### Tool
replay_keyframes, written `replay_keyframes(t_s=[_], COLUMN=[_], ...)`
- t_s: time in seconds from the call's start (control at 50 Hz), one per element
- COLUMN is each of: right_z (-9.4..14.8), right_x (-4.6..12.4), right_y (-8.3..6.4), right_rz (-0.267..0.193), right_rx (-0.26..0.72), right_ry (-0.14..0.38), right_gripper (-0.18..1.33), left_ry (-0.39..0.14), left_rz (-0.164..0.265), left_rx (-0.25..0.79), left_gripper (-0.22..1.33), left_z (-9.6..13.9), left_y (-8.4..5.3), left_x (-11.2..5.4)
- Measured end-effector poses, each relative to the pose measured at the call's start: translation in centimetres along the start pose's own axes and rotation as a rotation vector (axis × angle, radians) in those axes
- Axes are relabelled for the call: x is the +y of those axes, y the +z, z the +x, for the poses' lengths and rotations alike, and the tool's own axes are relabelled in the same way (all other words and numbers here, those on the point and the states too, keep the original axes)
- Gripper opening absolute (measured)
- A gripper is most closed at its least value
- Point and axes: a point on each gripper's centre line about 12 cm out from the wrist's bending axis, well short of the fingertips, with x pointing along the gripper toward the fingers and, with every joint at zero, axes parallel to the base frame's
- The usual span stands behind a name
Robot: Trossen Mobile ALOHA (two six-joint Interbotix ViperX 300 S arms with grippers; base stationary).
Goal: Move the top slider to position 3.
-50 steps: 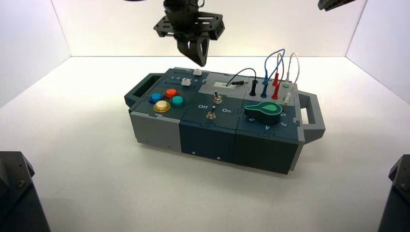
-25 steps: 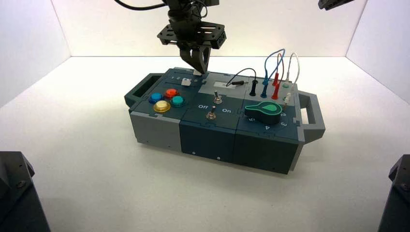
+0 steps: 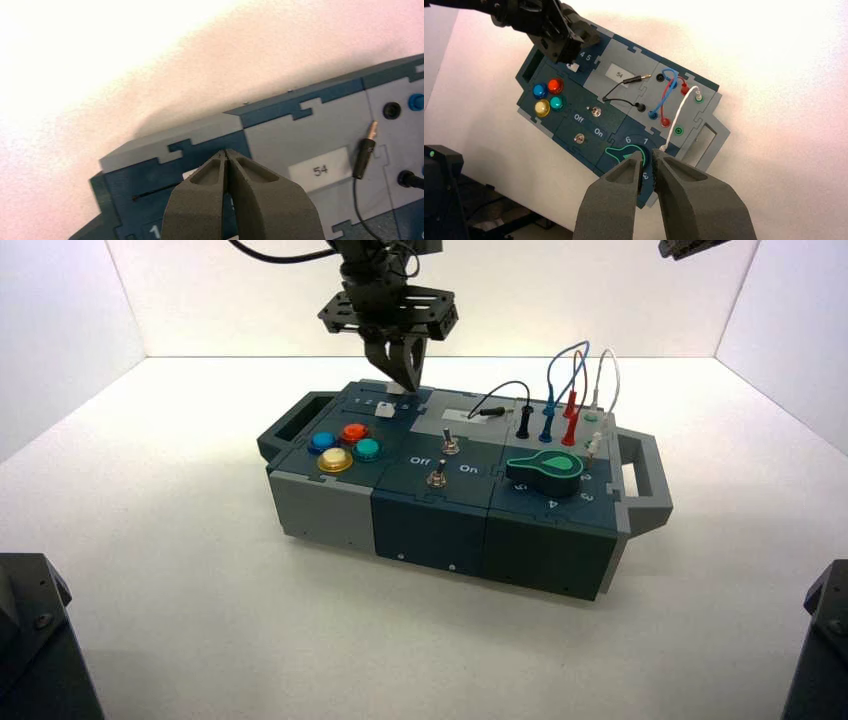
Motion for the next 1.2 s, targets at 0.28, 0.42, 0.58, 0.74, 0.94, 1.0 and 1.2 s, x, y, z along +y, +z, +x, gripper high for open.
replay_keyframes(t_s=[0.28,0.42,0.58,0.74,0.94,1.0,1.2], right_z=[0.0,0.0,0.0,0.0,0.0,0.0,0.0], right_x=[0.0,0.0,0.0,0.0,0.0,0.0,0.0], right_y=[0.0,0.0,0.0,0.0,0.0,0.0,0.0], right_rz=[-0.002,-0.002,-0.004,-0.003,-0.004,-0.005,-0.004], right_rx=[0.002,0.0,0.0,0.001,0.0,0.0,-0.003], right_ry=[0.0,0.0,-0.001,-0.001,-0.001,-0.002,-0.003], right_gripper=[0.21,0.21,0.21,0.21,0.21,0.21,0.21], left_ry=[0.004,0.004,0.004,0.007,0.006,0.005,-0.001], left_rz=[-0.003,-0.002,-0.004,-0.011,-0.012,-0.012,-0.004], left_rx=[-0.009,0.002,0.009,0.01,0.016,0.019,0.012], left_gripper=[-0.16,-0.16,-0.16,-0.16,-0.16,-0.16,-0.16], left_z=[-0.2,0.1,0.2,0.2,0.2,0.2,-0.4], left_y=[0.5,0.4,0.3,0.3,0.3,0.3,1.4], left_x=[0.4,0.4,0.5,0.8,0.9,0.9,0.6])
